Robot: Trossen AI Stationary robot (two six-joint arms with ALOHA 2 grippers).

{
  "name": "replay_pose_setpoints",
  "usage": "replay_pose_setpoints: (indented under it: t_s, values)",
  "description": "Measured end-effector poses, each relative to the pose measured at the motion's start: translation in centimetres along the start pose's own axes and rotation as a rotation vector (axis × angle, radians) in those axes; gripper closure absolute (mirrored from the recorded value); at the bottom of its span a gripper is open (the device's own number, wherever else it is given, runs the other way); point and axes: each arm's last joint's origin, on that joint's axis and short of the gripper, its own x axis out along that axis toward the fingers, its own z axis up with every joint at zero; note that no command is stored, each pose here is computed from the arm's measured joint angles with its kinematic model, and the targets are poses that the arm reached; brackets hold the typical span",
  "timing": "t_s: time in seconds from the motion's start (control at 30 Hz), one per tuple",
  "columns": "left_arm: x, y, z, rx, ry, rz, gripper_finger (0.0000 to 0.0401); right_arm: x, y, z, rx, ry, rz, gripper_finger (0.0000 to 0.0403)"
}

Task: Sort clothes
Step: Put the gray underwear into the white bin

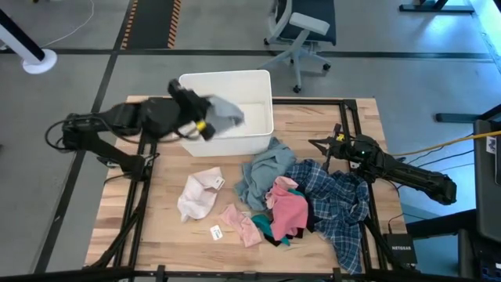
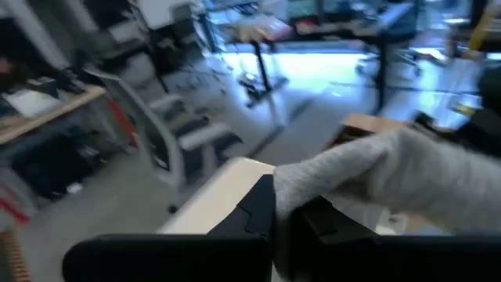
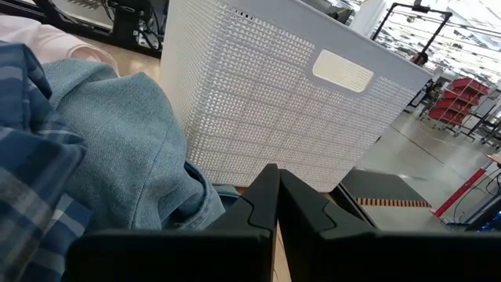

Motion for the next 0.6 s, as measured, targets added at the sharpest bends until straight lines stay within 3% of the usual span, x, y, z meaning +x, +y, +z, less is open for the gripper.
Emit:
replay_pose_setpoints:
  t_s: [0.23,0.6]
  values:
    - [1.6,3.2,0.1,-0.032,0.012,0.138,0.0398,0.1,0.0,-0.1,0.001,0.01,0.004,0.0384]
    - [4.3,4.7,-0.8,-0.062,0.076,0.173,0.0398,0.5,0.2,-0.6,0.004,0.079,0.026,0.0384]
